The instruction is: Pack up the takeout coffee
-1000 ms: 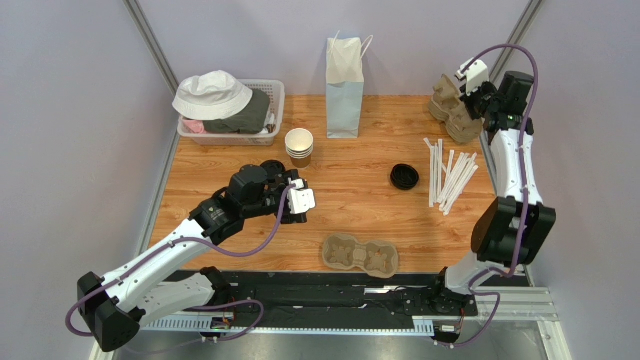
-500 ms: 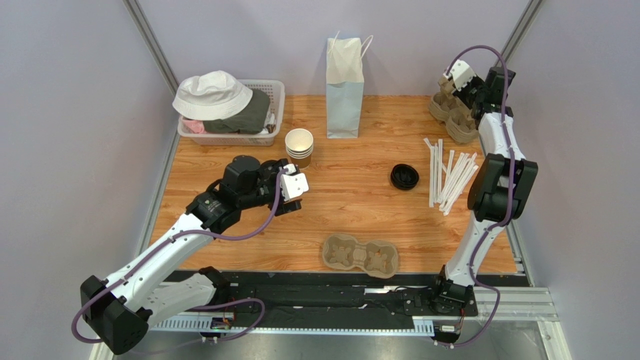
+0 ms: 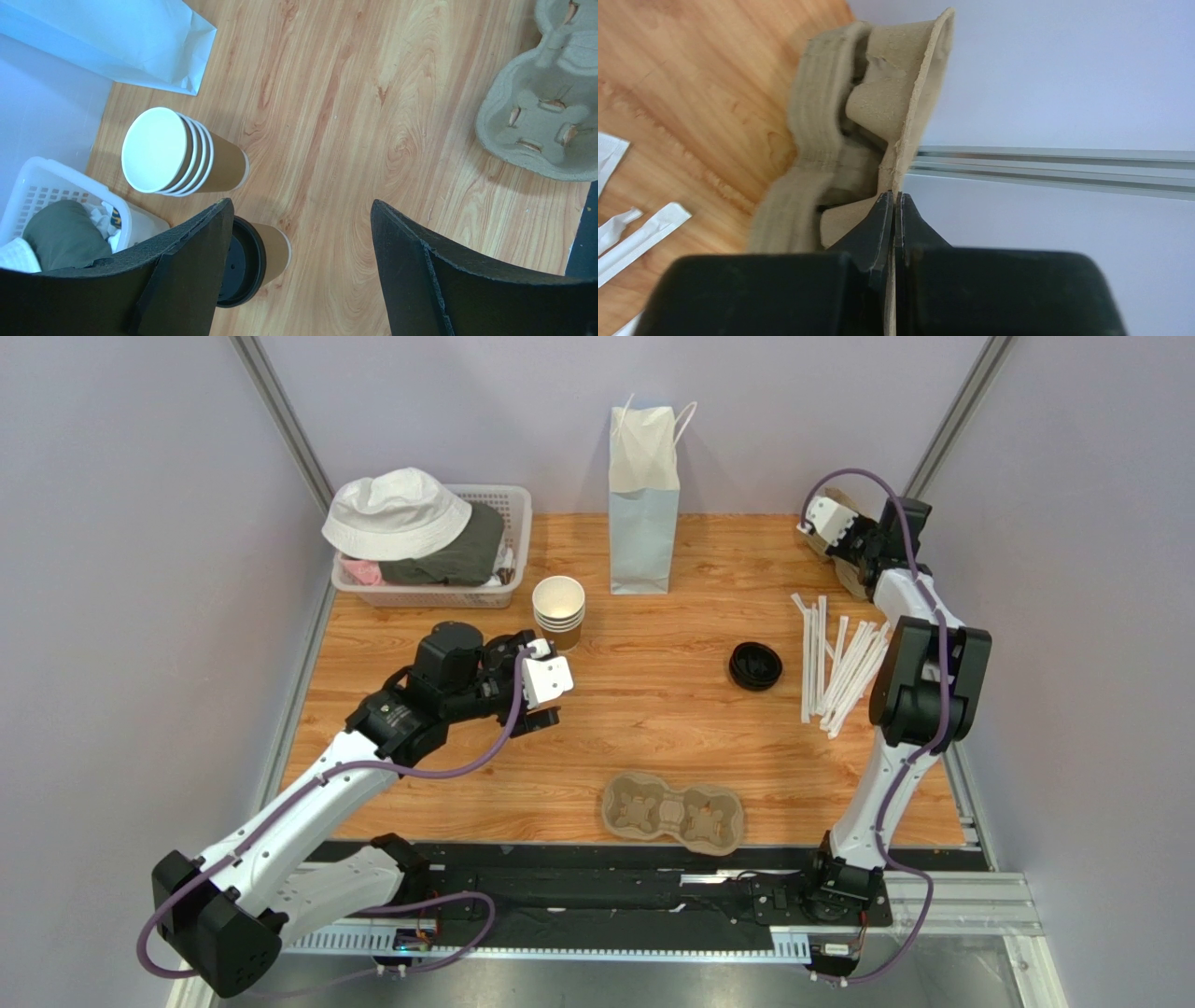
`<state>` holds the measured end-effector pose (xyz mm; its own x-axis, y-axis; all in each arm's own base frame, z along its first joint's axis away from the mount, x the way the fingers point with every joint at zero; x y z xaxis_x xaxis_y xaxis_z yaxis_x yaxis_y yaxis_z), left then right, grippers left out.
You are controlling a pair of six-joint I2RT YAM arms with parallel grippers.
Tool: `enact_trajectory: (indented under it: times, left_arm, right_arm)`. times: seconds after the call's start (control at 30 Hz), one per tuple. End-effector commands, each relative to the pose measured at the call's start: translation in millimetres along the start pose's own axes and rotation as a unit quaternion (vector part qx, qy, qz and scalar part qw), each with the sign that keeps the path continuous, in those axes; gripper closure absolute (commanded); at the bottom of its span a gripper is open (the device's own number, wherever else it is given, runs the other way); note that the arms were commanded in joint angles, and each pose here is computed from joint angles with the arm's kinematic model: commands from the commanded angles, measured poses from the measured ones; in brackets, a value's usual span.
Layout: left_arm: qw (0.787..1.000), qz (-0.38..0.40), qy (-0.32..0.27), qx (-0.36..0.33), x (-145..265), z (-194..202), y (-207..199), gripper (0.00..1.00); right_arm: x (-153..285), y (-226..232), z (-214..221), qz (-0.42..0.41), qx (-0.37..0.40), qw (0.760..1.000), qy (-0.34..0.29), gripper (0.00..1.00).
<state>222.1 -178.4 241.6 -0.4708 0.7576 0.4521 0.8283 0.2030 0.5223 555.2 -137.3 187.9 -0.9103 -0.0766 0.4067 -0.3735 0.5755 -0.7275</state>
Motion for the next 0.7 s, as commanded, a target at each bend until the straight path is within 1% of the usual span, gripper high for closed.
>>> enact_trajectory:
  times: [0.0,0.07,0.1,0.17,0.2,0.27,0.33,0.37,0.4,0.5,0.6,0.63,0.67]
  left_arm:
    - [1.000,-0.008,-0.025,-0.016,4.8,-17.5,12.7,0.20]
    - [0.999,-0.008,-0.027,-0.016,4.4,-19.5,14.4,0.20]
    - [0.999,-0.008,-0.028,-0.014,3.8,-19.8,14.6,0.20]
    - [0.999,-0.006,-0.031,-0.014,3.8,-22.1,15.3,0.20]
    - [0.999,-0.007,-0.032,-0.014,4.2,-23.2,15.9,0.20]
    - [0.999,-0.009,-0.034,-0.015,5.4,-24.5,16.7,0.20]
    - [0.999,-0.011,-0.033,-0.015,6.2,-25.3,18.0,0.20]
    - [0.999,-0.012,-0.033,-0.014,7.2,-25.8,18.1,0.20]
    - [0.999,-0.012,-0.033,-0.014,7.7,-25.8,18.0,0.20]
    - [0.999,-0.013,-0.037,-0.013,9.3,-27.2,17.3,0.20]
    - [0.999,-0.020,-0.035,-0.003,10.2,-28.7,19.8,0.20]
    - [0.999,-0.016,-0.035,0.002,11.4,-30.1,19.3,0.20]
    - [0.999,-0.013,-0.036,0.006,11.9,-31.3,19.1,0.20]
  right_arm:
    - [12.5,-8.1,-15.9,0.018,0.046,0.999,-0.002,0.94]
    - [14.7,-7.5,-18.2,0.023,0.045,0.999,0.006,0.77]
    - [17.5,-7.7,-23.8,0.025,0.043,0.999,0.004,0.65]
    - [22.3,-12.7,-31.4,0.033,0.037,0.999,-0.002,0.55]
    - [24.4,-8.2,-32.7,0.021,0.024,0.999,0.002,0.48]
    - [35.6,-16.3,-44.1,0.025,0.016,1.000,-0.002,0.41]
    - [50.1,-24.6,-59.9,0.033,0.010,0.999,-0.015,0.37]
    - [54.9,-24.1,-63.4,0.028,0.006,0.999,-0.016,0.32]
    - [60.8,-25.6,-71.1,0.028,0.000,0.999,-0.023,0.30]
    - [83.3,-36.4,-87.8,0.033,-0.014,0.999,-0.033,0.26]
    - [109.0,-49.6,-105.4,0.031,-0.062,0.997,-0.035,0.25]
    - [116.3,-47.4,-112.6,0.014,-0.100,0.994,-0.042,0.26]
    - [133.6,-46.0,-122.9,-0.017,-0.124,0.991,-0.038,0.26]
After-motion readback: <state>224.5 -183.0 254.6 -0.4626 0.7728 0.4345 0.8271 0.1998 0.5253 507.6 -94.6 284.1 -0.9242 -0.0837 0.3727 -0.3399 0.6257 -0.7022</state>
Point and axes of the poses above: each gripper's point midway between its finger pads, its own x axis back along the fingers, its own y axis along the line the jaws close on, z = x × y, the point moved 5 cm from there along x, back along the fingers, and after that the axes turned 8 degrees about -x, right-handed, at the moved point
